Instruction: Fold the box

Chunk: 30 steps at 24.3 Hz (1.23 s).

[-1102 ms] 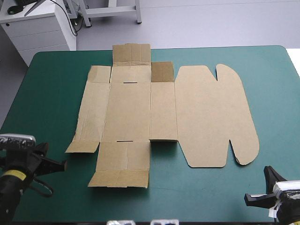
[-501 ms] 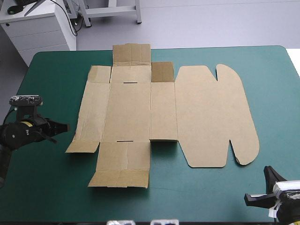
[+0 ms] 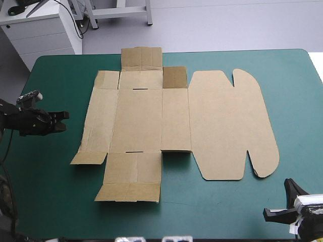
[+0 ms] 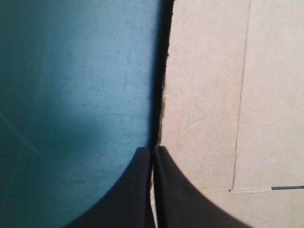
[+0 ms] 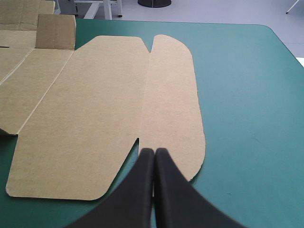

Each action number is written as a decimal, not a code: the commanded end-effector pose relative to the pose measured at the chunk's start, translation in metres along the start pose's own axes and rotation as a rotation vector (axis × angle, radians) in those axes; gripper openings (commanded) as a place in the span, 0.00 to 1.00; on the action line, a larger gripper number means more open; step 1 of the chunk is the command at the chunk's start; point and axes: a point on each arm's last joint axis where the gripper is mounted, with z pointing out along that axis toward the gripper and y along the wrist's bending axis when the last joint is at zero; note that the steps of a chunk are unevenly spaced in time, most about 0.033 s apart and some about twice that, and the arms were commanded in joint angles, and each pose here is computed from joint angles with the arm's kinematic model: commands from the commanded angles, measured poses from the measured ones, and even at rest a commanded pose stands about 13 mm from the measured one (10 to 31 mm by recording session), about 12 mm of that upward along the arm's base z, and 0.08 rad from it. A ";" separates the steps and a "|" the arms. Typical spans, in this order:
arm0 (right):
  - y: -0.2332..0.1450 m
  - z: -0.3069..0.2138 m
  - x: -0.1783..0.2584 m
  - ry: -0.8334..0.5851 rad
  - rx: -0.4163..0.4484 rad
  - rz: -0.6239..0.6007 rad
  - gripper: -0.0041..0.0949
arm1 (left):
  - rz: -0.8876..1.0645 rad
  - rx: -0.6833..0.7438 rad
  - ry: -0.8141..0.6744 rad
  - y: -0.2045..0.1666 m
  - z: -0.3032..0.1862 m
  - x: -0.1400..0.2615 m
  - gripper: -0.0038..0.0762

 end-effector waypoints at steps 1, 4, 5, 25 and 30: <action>-0.001 -0.010 -0.015 -0.125 0.017 -0.012 0.02 | -0.006 0.059 0.024 0.000 0.003 -0.019 0.07; -0.001 -0.010 -0.015 -0.125 0.017 -0.012 0.02 | -0.016 0.109 0.139 0.010 0.028 -0.027 0.07; -0.001 -0.010 -0.015 -0.125 0.017 -0.012 0.02 | -0.019 0.117 0.161 0.011 0.031 -0.026 0.07; -0.001 -0.010 -0.015 -0.125 0.017 -0.012 0.02 | -0.014 0.232 0.287 -0.005 0.090 -0.023 0.75; -0.001 -0.010 -0.015 -0.125 0.017 -0.012 0.02 | -0.011 0.275 0.385 -0.015 0.117 -0.016 0.74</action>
